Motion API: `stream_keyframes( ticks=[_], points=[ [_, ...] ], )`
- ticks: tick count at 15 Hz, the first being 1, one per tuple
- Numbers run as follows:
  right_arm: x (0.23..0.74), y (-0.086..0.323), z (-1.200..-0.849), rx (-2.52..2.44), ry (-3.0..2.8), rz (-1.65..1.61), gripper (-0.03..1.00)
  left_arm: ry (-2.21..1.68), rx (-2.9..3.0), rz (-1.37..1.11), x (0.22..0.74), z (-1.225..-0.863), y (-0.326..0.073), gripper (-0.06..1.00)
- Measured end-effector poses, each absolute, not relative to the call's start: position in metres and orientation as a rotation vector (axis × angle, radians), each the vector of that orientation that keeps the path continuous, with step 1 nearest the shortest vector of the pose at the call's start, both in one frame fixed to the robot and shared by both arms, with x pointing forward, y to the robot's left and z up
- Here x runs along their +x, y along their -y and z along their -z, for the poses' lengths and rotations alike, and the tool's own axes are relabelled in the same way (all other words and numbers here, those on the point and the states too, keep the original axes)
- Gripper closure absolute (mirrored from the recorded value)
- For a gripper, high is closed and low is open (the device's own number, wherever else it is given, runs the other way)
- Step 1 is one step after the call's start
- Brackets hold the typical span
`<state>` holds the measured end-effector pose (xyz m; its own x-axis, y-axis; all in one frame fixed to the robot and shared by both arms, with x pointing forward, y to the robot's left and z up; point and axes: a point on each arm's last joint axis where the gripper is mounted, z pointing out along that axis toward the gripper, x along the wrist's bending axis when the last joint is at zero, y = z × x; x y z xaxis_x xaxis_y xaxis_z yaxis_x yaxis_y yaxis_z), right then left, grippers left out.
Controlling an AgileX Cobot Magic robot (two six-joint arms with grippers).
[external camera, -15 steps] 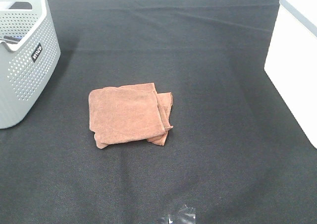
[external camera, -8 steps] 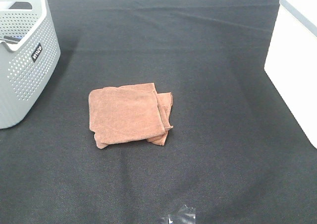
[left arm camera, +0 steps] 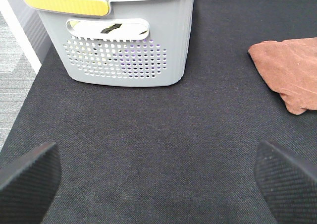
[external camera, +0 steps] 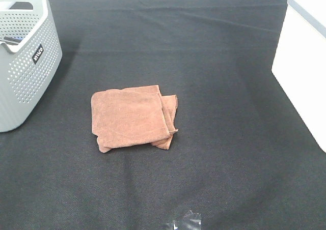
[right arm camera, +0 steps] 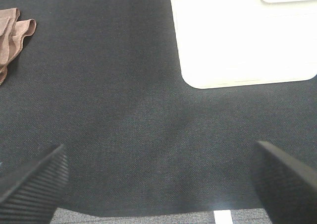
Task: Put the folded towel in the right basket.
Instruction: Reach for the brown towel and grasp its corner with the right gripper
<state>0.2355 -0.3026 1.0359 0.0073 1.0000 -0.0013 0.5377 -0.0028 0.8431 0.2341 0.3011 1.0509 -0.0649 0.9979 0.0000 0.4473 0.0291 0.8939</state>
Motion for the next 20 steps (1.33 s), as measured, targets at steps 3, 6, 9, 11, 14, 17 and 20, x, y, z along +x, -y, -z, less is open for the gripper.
stream_keyframes(
  ticks=[3,6,9,11,14,17,20],
  points=[
    [0.2355,0.3026,-1.0359,1.618,-1.607,-0.880,0.01,-1.601,1.501,-0.988,0.2341,-1.0509,-0.3011,-0.05],
    [0.2355,0.3026,-1.0359,1.618,-1.607,-0.880,0.01,-1.601,1.501,-0.988,0.2341,-1.0509,-0.3011,-0.05],
    [0.2355,0.3026,-1.0359,1.618,-1.607,-0.880,0.01,-1.601,1.501,-0.988,0.2341,-1.0509,-0.3011,-0.05],
    [0.2355,0.3026,-1.0359,1.618,-1.607,-0.880,0.01,-1.601,1.501,-0.988,0.2341,-1.0509,-0.3011,-0.05],
    [0.2355,0.3026,-1.0359,1.618,-1.607,-0.880,0.01,-1.601,1.501,-0.988,0.2341,-1.0509,-0.3011,-0.05],
    [0.2355,0.3026,-1.0359,1.618,-1.607,-0.880,0.01,-1.601,1.501,-0.988,0.2341,-1.0509,-0.3011,-0.05],
    [0.2355,0.3026,-1.0359,1.618,-1.607,-0.880,0.01,-1.601,1.501,-0.988,0.2341,-1.0509,-0.3011,-0.05]
  ],
)
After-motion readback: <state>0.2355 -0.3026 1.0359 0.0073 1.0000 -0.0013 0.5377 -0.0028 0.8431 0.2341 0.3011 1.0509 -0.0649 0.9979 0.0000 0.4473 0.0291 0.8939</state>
